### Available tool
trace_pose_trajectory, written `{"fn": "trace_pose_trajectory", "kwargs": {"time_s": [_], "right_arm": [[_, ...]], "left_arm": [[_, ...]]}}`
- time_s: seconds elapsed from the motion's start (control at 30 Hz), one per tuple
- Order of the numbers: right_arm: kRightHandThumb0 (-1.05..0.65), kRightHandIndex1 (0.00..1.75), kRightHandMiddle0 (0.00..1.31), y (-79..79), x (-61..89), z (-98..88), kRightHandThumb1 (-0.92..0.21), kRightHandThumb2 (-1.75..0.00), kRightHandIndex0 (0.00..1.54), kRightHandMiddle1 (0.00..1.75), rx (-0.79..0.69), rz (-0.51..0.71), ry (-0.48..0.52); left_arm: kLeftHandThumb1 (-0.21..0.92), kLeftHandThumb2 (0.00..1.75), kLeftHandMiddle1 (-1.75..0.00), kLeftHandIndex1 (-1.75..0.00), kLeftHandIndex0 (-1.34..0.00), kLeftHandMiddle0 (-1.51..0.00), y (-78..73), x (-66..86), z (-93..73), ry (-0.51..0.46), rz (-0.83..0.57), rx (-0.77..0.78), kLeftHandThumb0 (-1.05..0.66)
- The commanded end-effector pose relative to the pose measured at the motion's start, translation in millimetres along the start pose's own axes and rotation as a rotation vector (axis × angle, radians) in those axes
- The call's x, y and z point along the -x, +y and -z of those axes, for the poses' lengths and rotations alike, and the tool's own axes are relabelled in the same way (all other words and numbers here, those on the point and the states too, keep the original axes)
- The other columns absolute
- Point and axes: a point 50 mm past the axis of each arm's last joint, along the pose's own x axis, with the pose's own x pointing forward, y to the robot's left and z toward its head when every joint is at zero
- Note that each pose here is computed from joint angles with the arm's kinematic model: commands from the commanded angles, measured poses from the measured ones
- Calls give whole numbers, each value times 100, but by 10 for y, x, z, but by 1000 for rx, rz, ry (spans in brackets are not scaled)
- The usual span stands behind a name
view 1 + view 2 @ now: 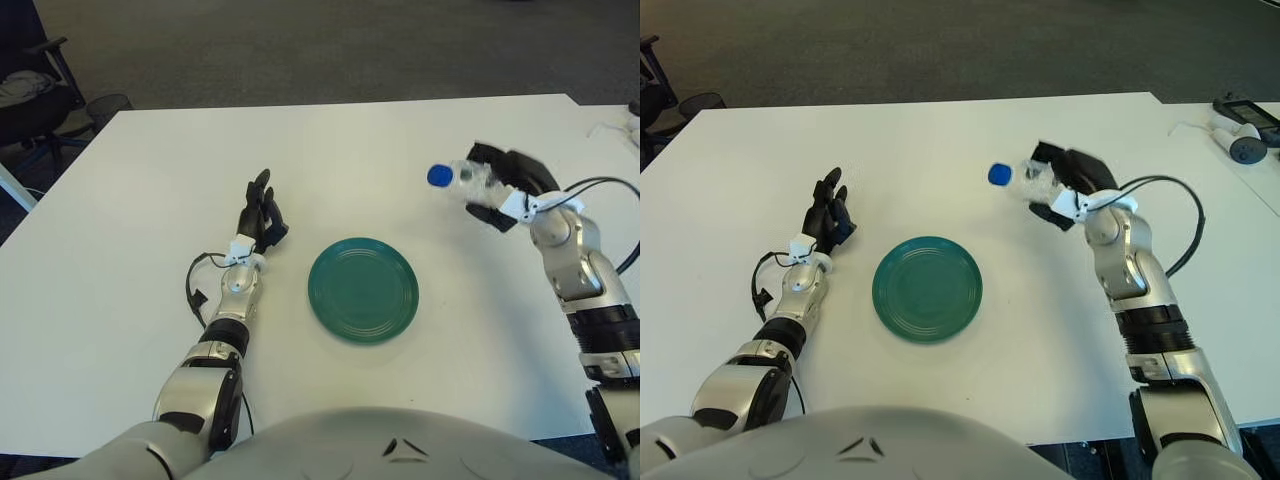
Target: Put the bottle into the plate.
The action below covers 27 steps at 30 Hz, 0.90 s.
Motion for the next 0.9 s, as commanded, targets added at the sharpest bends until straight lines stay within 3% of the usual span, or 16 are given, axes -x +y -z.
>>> {"fn": "trace_pose_trajectory", "kwargs": {"time_s": [0.0, 0.17, 0.47, 0.6, 0.87], "right_arm": [[0, 170, 68, -170, -44, -398, 6, -172, 89, 175, -4, 73, -112], [0, 168, 66, -308, 0, -680, 4, -170, 89, 175, -8, 102, -163], [0, 166, 64, -348, 128, -913, 2, -168, 89, 175, -43, 124, -255], [0, 167, 63, -336, 158, -1015, 1, -167, 88, 175, -48, 121, -298], [0, 172, 61, -148, 204, -1176, -1, -166, 85, 175, -24, 13, -412]], "left_arm": [[92, 103, -2, -51, 0, -28, 9, 395, 374, 175, 1, -7, -84], [92, 103, -2, -50, 0, -28, 6, 387, 371, 173, -2, 1, -85], [92, 103, -1, -50, 0, -27, 12, 375, 368, 174, -6, 1, -85], [92, 102, -1, -50, 0, -27, 18, 371, 369, 177, -8, 2, -84], [92, 102, -2, -50, 0, -28, 25, 363, 372, 182, -8, -1, -84]]}}
